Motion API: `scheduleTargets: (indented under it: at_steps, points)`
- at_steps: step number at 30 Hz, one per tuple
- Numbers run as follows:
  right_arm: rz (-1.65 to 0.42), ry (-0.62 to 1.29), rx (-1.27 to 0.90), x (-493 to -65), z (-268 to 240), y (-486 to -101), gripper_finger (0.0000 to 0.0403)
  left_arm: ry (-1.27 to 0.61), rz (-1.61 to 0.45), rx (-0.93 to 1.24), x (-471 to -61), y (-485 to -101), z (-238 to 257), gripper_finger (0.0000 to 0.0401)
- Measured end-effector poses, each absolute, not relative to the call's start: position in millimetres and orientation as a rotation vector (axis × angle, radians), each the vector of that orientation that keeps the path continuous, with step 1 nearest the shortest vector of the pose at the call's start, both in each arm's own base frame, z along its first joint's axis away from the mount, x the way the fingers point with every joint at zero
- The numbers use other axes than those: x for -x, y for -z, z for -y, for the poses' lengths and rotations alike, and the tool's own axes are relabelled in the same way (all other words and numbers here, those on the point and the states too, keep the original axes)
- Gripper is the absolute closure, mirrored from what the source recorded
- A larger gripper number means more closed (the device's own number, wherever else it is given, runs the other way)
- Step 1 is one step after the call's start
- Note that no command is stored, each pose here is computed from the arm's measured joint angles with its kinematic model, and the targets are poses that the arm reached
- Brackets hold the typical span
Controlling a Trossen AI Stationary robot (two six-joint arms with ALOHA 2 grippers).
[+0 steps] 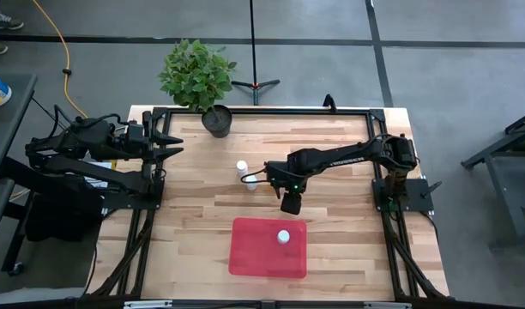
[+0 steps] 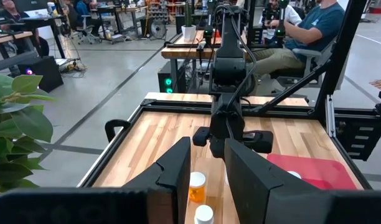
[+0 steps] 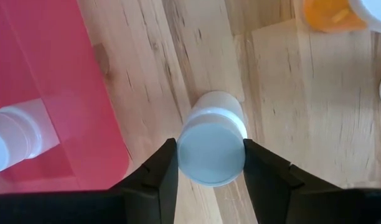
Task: Pick and place pill bottles into a basket
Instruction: Put the white pill bottle into the red bin
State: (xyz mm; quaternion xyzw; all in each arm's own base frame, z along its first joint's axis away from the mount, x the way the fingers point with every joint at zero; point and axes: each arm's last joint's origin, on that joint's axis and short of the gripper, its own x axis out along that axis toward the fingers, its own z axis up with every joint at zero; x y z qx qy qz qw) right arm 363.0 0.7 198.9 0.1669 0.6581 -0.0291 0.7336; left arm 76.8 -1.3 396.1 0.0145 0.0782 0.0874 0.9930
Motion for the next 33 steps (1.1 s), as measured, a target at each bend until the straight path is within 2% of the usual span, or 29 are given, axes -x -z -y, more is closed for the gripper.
scheduleTargets:
  at_steps: [9, 33]
  points:
    - [-1.435, 0.062, -0.330, -368, 0, -220, 0.0264, -0.175, -0.157, -0.029, -77, -396, 1, 0.0268]
    - [-1.281, 0.120, -0.255, -373, 0, -335, 0.0264, -0.175, -0.157, -0.029, -77, -396, 1, 0.0268]
